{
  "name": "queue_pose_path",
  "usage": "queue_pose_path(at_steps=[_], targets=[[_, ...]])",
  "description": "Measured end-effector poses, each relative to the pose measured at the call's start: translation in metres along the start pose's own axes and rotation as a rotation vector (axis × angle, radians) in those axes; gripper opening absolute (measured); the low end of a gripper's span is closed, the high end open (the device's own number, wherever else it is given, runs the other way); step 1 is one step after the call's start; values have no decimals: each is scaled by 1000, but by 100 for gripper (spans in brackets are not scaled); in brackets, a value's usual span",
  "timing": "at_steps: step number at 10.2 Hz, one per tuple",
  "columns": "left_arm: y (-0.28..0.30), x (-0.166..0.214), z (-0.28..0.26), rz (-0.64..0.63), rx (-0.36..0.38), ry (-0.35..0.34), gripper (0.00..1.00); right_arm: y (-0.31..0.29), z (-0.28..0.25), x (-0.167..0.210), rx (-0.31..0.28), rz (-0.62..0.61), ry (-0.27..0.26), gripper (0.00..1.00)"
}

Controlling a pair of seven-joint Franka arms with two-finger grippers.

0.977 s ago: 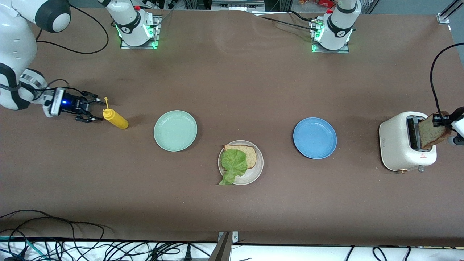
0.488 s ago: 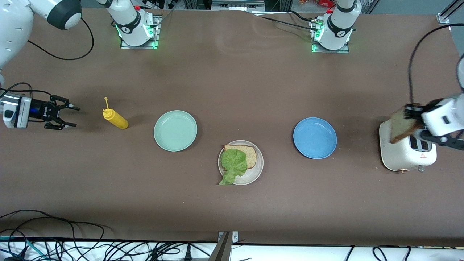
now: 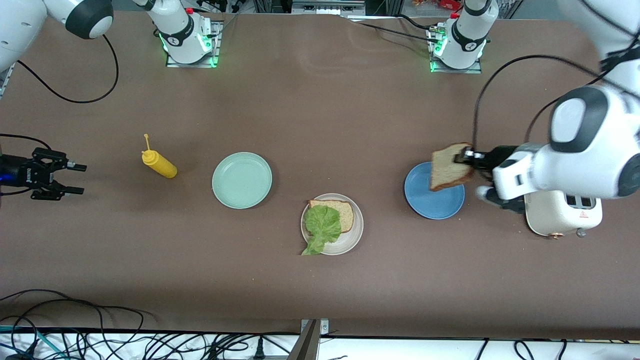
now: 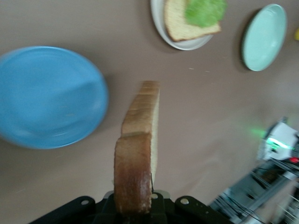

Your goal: Make sandwich on beige plate with both arms

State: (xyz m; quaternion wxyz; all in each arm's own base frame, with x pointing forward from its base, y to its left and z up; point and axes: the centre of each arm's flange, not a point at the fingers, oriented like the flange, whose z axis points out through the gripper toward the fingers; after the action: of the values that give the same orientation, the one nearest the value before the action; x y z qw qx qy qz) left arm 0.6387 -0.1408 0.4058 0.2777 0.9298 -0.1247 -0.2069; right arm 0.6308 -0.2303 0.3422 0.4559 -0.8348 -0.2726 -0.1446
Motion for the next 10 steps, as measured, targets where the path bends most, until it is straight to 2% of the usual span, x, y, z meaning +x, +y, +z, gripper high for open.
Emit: queue_pose_path(at_steps=[2,3,5,6,7,9,10], targets=[[5,34,56,-5,-226,-41,9,-8,0,17,0,178,-10,78],[9,50,81,-9,-287,-43,9,-13,1,28,-5,270,-16,77],[38,84,126,-18,-367,53,9,-33,-1,64,-56,436,-35,78],[53,98,149,-30,-402,96,9,-49,-7,82,-112,521,-53,78],[61,109,173,-42,-399,122,9,-69,-10,99,-183,598,-85,78],[70,124,207,-61,-361,189,9,-121,-2,137,-371,688,-160,81],[70,130,217,-79,-368,218,9,-147,1,152,-485,706,-195,83]])
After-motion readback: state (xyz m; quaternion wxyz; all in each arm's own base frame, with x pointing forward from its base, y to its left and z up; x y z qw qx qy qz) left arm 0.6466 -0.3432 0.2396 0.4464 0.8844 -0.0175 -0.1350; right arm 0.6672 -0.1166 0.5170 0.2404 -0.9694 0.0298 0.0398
